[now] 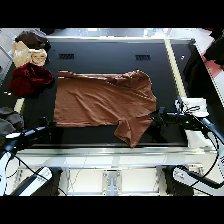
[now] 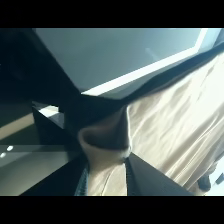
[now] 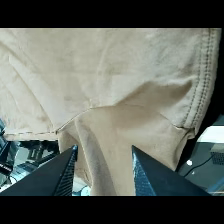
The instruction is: Fold the shirts.
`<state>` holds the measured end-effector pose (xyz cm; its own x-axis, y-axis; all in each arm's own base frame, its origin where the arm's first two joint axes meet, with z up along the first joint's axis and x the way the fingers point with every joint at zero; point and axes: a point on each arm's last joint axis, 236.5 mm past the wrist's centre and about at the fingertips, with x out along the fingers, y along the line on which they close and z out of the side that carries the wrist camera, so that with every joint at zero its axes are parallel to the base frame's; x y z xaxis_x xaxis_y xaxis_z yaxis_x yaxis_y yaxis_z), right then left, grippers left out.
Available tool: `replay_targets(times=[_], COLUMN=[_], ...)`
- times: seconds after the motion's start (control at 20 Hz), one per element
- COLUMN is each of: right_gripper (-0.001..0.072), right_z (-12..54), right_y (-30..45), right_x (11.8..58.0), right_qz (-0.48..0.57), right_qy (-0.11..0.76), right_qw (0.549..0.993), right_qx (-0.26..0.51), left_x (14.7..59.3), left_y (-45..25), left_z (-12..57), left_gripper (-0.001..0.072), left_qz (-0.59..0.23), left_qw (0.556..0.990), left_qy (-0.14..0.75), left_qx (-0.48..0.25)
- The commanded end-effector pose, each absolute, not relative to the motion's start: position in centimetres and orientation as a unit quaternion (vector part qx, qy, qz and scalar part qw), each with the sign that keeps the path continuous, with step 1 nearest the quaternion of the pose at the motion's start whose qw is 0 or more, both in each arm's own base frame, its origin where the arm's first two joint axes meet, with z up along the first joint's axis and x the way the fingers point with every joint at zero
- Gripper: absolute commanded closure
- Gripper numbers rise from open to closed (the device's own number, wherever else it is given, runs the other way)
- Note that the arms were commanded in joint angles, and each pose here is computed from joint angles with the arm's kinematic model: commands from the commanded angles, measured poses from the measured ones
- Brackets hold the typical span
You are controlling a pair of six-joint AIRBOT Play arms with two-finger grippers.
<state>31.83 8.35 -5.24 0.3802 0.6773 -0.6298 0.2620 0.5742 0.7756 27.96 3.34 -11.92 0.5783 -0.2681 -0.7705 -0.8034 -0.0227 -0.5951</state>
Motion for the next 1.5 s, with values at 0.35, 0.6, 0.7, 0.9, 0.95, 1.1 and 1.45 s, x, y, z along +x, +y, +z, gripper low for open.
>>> replay_targets(times=[0.35,0.6,0.7,0.9,0.95,1.1,1.45], right_gripper=[0.0322,0.0323,0.0323,0.0323,0.0323,0.0323,0.0323], right_z=[-7.1,-7.6,-7.4,-8.6,-8.8,-9.0,-9.4], right_y=[7.7,7.0,5.6,4.2,4.1,4.0,5.7], right_x=[29.7,30.1,31.1,30.1,30.1,30.1,30.9], right_qz=[0.122,0.107,0.092,0.064,0.056,0.049,0.055], right_qy=[0.581,0.575,0.562,0.580,0.580,0.579,0.579], right_qw=[0.691,0.698,0.714,0.711,0.710,0.708,0.720], right_qx=[0.412,0.413,0.408,0.392,0.396,0.401,0.378], left_x=[29.1,29.1,29.1,29.1,29.1,29.1,29.0], left_y=[3.1,2.9,2.7,2.6,2.6,2.6,2.2], left_z=[-10.8,-10.7,-10.7,-10.7,-10.7,-10.7,-10.6], left_gripper=[0.0696,0.0696,0.0696,0.0696,0.0696,0.0696,0.0695], left_qz=[0.200,0.196,0.193,0.192,0.189,0.183,0.176], left_qw=[0.599,0.597,0.596,0.595,0.600,0.609,0.606], left_qy=[0.392,0.394,0.397,0.398,0.399,0.402,0.407], left_qx=[-0.669,-0.671,-0.671,-0.671,-0.667,-0.658,-0.660])
